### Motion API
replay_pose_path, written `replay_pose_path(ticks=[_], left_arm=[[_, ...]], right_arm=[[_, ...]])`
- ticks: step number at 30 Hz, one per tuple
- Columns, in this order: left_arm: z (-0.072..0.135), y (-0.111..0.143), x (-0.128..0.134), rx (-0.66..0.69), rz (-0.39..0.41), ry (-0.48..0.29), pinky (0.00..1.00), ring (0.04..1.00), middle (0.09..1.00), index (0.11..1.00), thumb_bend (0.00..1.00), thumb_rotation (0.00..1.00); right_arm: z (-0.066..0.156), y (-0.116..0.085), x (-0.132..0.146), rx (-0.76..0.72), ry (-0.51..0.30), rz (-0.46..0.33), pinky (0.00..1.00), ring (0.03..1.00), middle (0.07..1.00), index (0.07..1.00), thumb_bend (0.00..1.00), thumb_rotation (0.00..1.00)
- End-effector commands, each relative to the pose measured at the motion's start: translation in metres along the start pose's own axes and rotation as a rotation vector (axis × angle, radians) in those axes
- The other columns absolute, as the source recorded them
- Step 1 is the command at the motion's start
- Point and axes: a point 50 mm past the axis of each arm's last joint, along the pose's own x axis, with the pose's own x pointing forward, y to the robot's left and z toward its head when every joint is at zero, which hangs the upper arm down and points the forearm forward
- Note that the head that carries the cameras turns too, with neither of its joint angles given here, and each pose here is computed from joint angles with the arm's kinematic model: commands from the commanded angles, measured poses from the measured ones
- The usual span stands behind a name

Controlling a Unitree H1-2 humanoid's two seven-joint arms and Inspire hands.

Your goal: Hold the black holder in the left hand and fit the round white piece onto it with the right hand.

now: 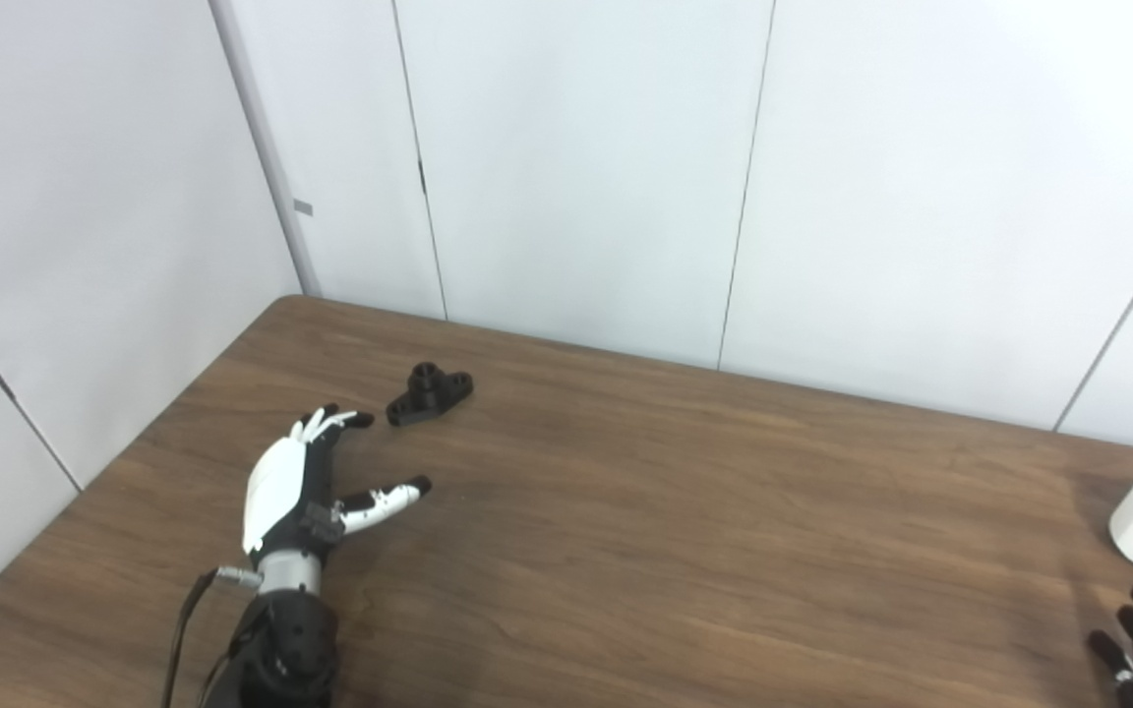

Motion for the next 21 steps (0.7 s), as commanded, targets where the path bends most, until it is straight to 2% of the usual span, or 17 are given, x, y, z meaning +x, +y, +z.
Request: replay_pose_path(ticks=[1, 21], left_arm=[[0.013, 0.014, 0.019, 0.025, 0.067, -0.041, 1.00, 1.000, 0.957, 0.799, 0.84, 0.30], [0.026, 0.009, 0.079, 0.039, 0.053, -0.003, 1.00, 1.000, 0.974, 0.845, 0.81, 0.30]], right_arm=[[0.003, -0.001, 0.002, -0.007, -0.015, 0.000, 1.00, 1.000, 0.995, 0.982, 0.73, 1.00], [0.009, 0.009, -0.002, 0.004, -0.011, 0.001, 1.00, 1.000, 0.997, 0.985, 0.67, 1.00]])
